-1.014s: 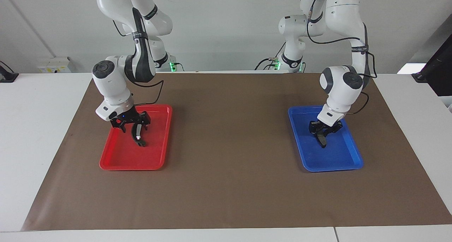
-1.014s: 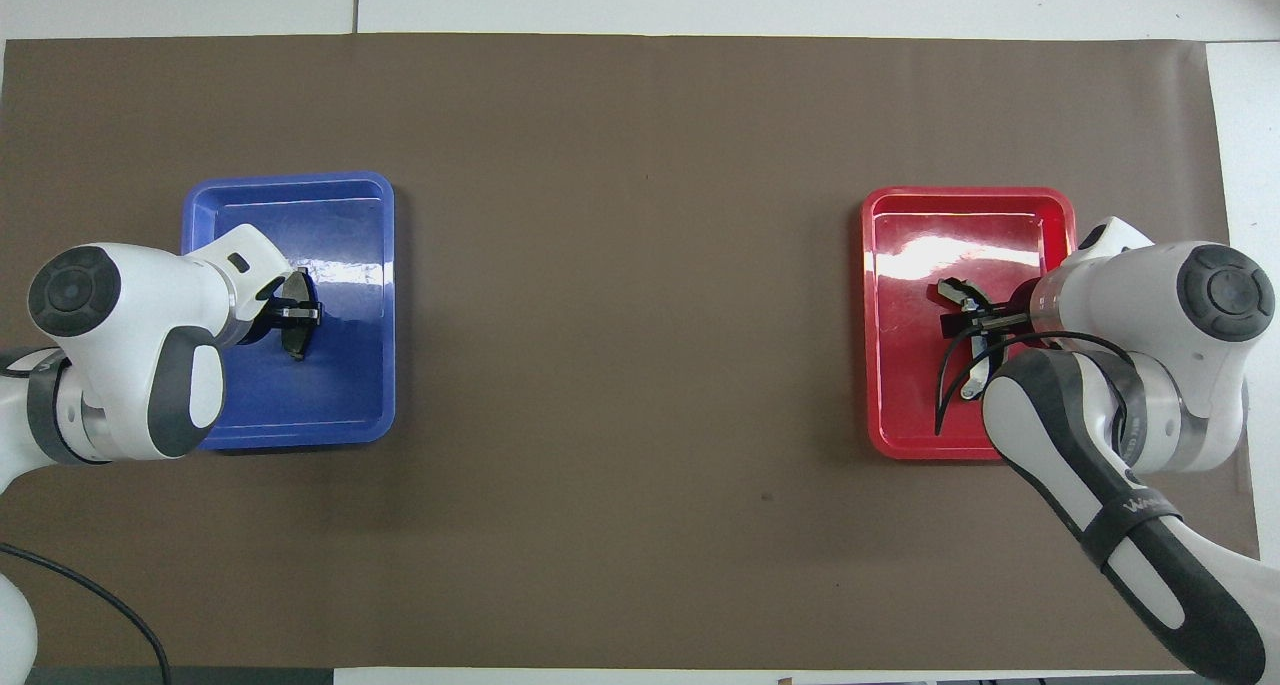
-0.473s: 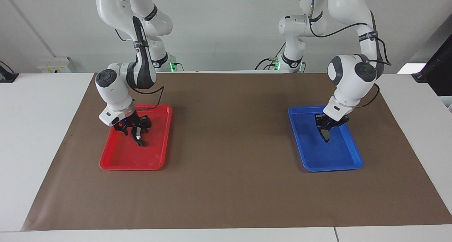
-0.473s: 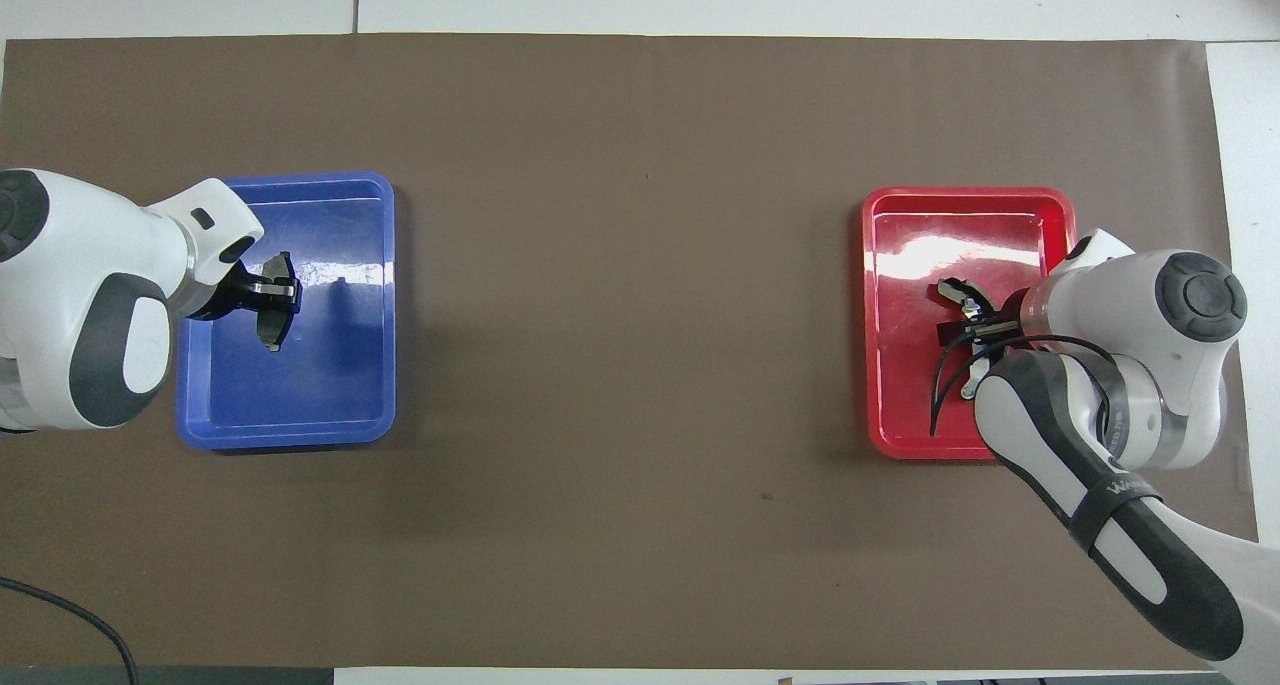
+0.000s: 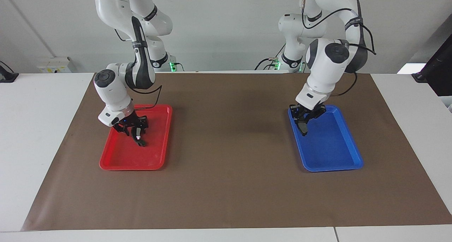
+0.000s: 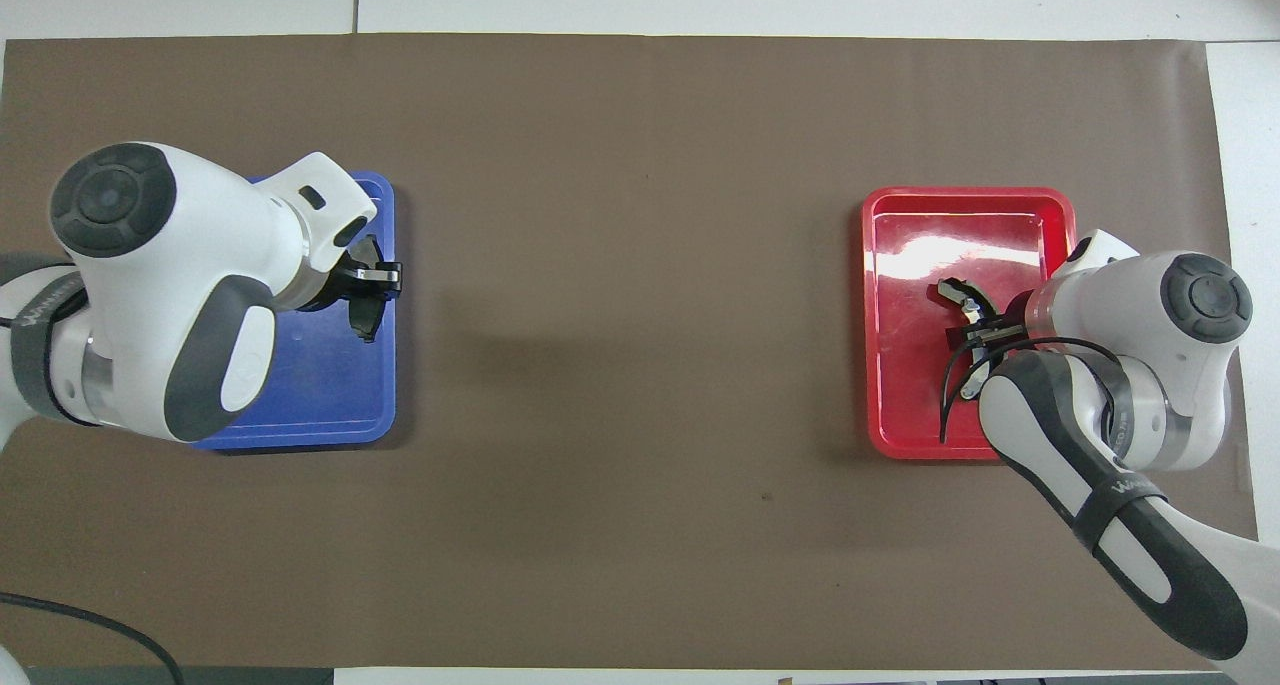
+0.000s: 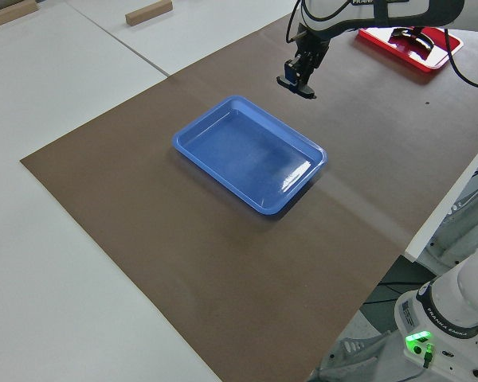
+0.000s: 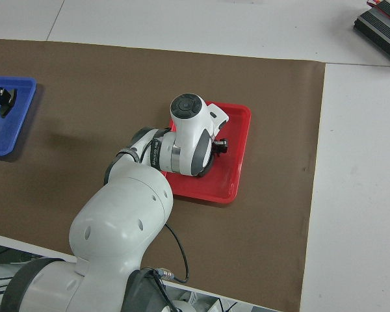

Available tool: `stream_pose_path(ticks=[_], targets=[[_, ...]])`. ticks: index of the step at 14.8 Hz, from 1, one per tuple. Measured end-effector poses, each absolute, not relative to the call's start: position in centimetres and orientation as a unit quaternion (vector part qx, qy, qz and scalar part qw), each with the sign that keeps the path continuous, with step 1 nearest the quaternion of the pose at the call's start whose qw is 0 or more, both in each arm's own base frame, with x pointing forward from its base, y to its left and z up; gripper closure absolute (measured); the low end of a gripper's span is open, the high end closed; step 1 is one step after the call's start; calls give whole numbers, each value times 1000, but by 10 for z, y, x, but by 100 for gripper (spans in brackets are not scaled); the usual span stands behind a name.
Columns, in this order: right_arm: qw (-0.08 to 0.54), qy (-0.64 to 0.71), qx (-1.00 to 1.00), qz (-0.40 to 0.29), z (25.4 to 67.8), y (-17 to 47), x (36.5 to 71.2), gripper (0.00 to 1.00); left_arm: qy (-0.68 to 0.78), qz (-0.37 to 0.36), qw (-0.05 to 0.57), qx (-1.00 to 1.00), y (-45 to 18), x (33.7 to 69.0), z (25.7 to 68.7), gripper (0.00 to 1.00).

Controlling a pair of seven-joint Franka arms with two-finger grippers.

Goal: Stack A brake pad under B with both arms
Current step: 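Lift the dark pad with the left gripper while the right gripper lifts the curved pad, then set the dark pad on the table between the trays and open the left gripper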

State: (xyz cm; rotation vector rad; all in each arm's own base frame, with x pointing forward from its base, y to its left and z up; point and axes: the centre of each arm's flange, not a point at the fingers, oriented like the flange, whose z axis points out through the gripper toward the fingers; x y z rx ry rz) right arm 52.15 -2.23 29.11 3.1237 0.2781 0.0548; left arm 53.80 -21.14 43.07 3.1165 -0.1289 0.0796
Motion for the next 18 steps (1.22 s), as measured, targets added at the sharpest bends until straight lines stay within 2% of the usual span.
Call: stream_pose_path(ticks=[2,7,11,13,14,17,18], targets=[[2,92,996,15,289,-22,520,56,-31,36,18,999,-264,527,410,62],[0,87,996,-1,294,-26,521,57,-55,43,27,997,-359,496,351,62],[-2,70,998,-8,332,-24,541,57,-76,55,37,995,-408,482,313,62],[-3,65,998,-13,351,-10,551,57,-79,59,41,994,-415,481,309,44],[-3,65,998,-16,358,1,553,57,-77,61,41,994,-414,484,311,31],[-2,61,998,-19,372,48,557,57,-57,70,43,995,-394,501,329,1],[-2,56,998,-22,379,66,558,57,-50,70,42,995,-381,509,340,0]])
